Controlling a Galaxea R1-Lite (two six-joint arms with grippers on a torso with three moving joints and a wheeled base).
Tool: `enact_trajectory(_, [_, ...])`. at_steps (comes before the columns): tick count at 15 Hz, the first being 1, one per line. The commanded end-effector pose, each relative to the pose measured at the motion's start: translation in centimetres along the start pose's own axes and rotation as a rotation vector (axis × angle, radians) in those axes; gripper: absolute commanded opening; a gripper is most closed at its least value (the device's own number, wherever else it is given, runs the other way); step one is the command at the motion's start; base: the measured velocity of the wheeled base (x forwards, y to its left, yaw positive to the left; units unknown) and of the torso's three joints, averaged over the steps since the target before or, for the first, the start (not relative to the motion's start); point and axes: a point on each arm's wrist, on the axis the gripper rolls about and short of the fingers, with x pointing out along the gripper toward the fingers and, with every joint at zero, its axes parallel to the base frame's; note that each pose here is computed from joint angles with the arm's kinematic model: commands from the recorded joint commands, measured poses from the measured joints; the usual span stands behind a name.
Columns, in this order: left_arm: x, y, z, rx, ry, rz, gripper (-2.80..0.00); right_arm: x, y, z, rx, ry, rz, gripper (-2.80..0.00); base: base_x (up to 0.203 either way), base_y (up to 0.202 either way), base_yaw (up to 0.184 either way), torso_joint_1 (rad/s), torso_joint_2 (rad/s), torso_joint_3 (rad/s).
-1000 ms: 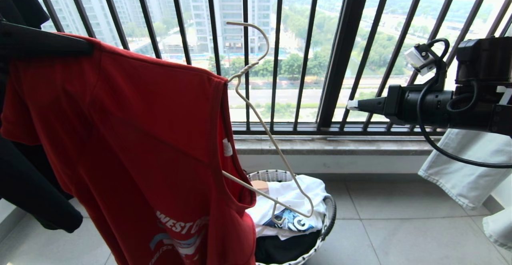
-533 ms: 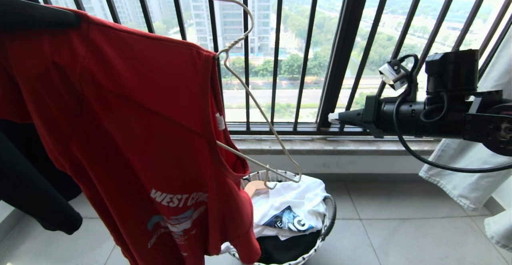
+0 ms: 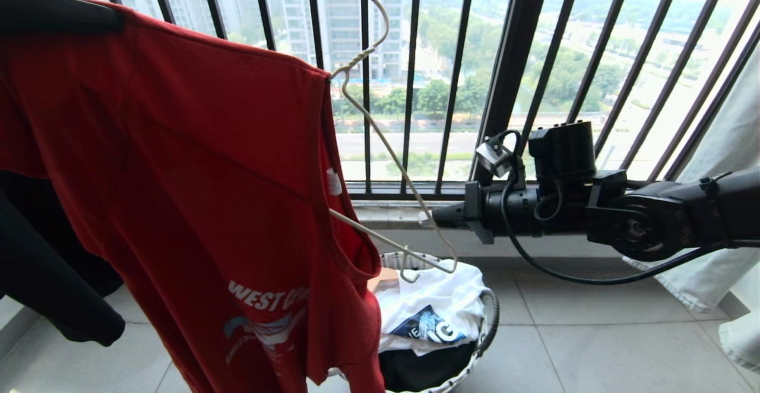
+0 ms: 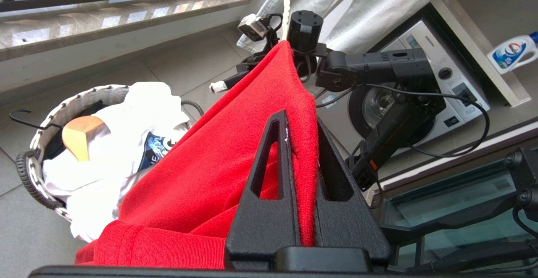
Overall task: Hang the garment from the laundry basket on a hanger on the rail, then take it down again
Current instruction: Hang the clothes on the clothes rack
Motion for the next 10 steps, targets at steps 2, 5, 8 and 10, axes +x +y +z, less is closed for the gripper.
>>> enact_trajectory(2, [0.2,0.5,0.1,-0.007,0.004,-0.012,-2.80,1.1,0.0,-1.0,0.059,0.079,0.060,0.00,0.000,0.000,0.000,0.000,0.00,0.000])
enact_trajectory(5, [0.3,0.7,0.1,-0.006,0.005,-0.012,-2.80,0.6,0.5,-1.2,0.104,0.095,0.080,0.00,0.000,0.000,0.000,0.000,0.00,0.000])
enact_trajectory(8, [0.2,0.4,0.3,0.011,-0.003,-0.013,-2.80,1.5,0.9,-2.3,0.104,0.135,0.090,0.00,0.000,0.000,0.000,0.000,0.00,0.000])
enact_trajectory(10, [0.2,0.0,0.4,0.026,-0.006,-0.014,-2.80,2.5,0.5,-2.6,0.107,0.153,0.089,0.00,0.000,0.000,0.000,0.000,0.00,0.000])
